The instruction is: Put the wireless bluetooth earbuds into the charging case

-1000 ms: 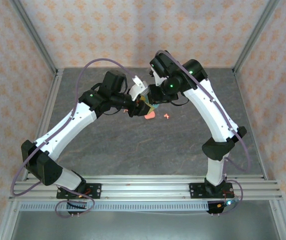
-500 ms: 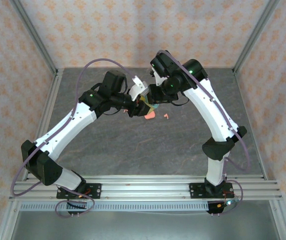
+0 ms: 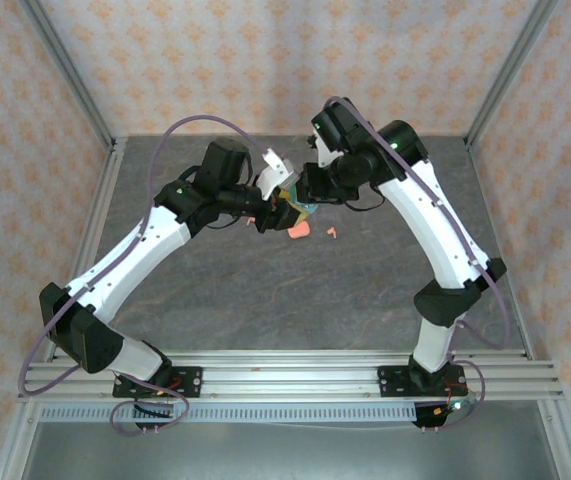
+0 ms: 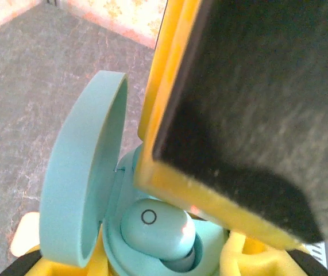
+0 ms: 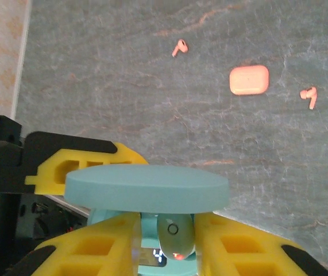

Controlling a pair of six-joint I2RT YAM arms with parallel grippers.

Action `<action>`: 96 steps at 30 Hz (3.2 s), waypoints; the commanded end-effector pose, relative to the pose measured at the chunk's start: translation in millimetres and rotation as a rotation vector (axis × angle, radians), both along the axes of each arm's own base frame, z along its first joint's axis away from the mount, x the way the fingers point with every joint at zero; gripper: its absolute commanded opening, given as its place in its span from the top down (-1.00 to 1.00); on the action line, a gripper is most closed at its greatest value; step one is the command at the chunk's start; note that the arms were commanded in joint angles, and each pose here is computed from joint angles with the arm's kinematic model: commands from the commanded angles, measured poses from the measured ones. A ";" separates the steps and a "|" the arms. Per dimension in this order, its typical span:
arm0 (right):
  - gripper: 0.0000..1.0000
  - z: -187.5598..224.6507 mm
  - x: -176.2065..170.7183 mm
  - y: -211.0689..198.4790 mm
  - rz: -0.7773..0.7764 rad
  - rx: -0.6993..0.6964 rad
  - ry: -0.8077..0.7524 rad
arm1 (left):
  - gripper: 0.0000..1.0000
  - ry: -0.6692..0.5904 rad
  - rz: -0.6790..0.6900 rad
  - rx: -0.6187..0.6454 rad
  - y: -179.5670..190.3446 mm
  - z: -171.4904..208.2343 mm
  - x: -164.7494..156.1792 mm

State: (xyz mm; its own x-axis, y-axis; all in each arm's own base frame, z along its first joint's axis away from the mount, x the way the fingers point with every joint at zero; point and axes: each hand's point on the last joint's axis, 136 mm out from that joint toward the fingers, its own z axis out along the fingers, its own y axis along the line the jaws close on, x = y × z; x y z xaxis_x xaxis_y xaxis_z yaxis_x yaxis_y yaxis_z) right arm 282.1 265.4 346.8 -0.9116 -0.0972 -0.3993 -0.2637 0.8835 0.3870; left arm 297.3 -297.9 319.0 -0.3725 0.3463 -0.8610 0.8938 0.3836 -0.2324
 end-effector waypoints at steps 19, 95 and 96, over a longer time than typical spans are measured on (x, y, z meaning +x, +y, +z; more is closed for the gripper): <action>0.21 65.5 6.0 -34.4 -0.242 0.403 -0.157 | 0.84 -0.121 -0.012 -0.151 -5.9 58.8 -4.4; 0.60 71.0 9.1 3.2 -0.237 0.989 0.119 | 0.48 -0.221 0.050 -0.350 -13.4 119.5 22.2; 0.55 70.8 8.6 3.4 -0.236 0.989 0.120 | 0.48 -0.219 0.049 -0.349 -13.7 118.7 22.2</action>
State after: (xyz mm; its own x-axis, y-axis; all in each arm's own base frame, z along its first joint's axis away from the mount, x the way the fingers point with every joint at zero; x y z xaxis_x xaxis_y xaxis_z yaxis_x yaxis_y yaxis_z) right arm 301.6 259.5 423.9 -0.8699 0.4775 -0.1238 -0.0388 0.1839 0.9822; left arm 322.3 -309.6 416.6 -0.2564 0.0449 -0.9655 0.8948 0.3888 -0.2195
